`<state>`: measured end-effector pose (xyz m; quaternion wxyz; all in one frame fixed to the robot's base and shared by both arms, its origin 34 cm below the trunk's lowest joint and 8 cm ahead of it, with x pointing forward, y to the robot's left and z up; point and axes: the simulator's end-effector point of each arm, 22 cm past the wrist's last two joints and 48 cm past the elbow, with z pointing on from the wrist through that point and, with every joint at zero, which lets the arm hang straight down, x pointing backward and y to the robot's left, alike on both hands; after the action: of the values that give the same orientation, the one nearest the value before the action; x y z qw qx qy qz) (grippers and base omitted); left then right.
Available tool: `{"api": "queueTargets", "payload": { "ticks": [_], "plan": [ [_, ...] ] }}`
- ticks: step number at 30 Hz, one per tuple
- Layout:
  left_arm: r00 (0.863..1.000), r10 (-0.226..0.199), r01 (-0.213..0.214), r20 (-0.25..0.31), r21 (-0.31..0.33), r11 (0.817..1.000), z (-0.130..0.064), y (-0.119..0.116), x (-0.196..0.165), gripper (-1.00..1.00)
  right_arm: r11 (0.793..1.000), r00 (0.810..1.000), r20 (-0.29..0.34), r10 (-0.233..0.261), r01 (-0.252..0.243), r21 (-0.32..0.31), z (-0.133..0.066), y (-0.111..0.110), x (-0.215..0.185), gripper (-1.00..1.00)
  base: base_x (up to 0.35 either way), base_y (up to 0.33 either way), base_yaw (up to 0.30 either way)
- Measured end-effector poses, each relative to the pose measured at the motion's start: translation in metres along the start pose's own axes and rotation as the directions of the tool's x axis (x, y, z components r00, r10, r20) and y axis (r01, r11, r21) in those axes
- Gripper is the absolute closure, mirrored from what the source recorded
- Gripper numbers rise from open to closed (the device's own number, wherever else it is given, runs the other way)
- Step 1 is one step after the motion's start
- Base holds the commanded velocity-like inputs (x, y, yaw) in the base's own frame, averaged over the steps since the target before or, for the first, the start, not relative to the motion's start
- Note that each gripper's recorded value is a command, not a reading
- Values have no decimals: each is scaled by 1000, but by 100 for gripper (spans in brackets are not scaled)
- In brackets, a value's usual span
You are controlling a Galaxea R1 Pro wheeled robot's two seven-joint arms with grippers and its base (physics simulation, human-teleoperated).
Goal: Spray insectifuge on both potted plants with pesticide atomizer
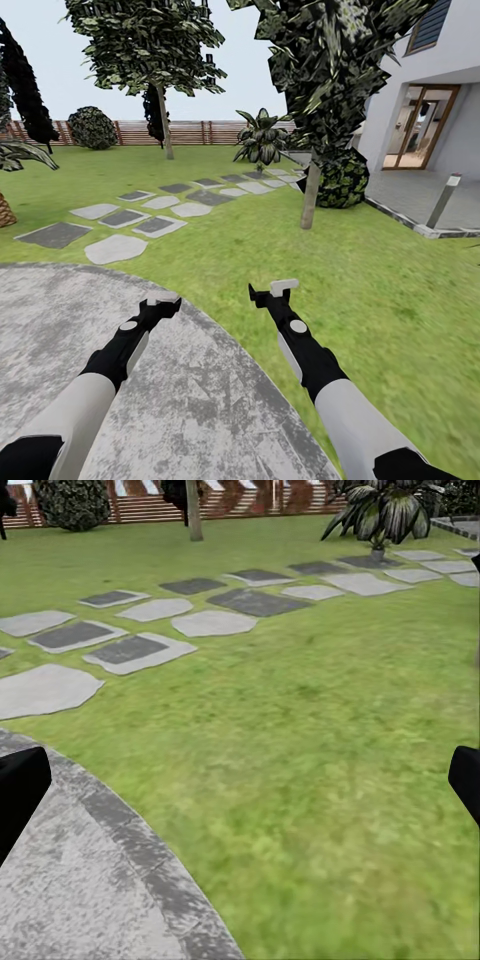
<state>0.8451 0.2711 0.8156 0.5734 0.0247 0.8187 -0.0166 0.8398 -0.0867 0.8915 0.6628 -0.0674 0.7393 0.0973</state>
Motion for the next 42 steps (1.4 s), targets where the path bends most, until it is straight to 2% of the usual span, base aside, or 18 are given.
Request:
{"api": "queueTargets", "payload": {
  "ticks": [20,25,30,32,33,34,36,38,39,40,41,42],
  "plan": [
    [1000,-1,1,-9,-2,1000,-1,1,6,-100,1000,1000,-11,0,0,-1,0,0,5,-100,338,0,0],
    [999,-14,13,-42,-17,1000,-18,6,59,-100,1000,999,-39,0,1,9,-1,-3,19,-100,338,0,0],
    [993,-24,21,-111,-33,999,-46,8,128,-100,1000,985,-173,3,-1,14,-13,-4,83,-100,338,0,0],
    [990,-27,22,-141,-37,999,-57,7,153,-100,999,972,-235,-11,18,31,-22,-23,113,-100,338,0,0],
    [987,-29,23,-160,-38,999,-65,6,169,-100,998,960,-279,-21,36,48,-31,-41,135,-100,338,0,0],
    [985,-30,24,-170,-38,999,-69,5,178,-100,997,952,-304,-27,46,56,-36,-51,146,-100,338,0,0],
    [979,-34,27,-200,-36,999,-86,0,211,-100,994,915,-402,-36,75,83,-61,-82,192,-100,338,0,0],
    [973,-37,30,-227,-34,999,-102,-5,243,-100,988,869,-494,-37,105,110,-94,-113,238,-100,338,0,0],
    [960,-42,33,-277,-38,999,-122,-5,281,-100,980,835,-549,-39,138,141,-126,-148,269,-100,338,0,0],
    [950,-45,35,-310,-40,999,-132,-5,300,-100,975,822,-569,-39,156,159,-142,-166,280,-100,338,0,0],
    [946,-46,35,-320,-42,999,-136,-5,307,-100,972,816,-577,-40,166,167,-148,-174,284,-100,338,0,0],
    [941,-47,35,-336,-44,998,-143,-4,318,-100,966,803,-595,-37,182,185,-164,-185,295,-100,338,0,0]
  ]
}}
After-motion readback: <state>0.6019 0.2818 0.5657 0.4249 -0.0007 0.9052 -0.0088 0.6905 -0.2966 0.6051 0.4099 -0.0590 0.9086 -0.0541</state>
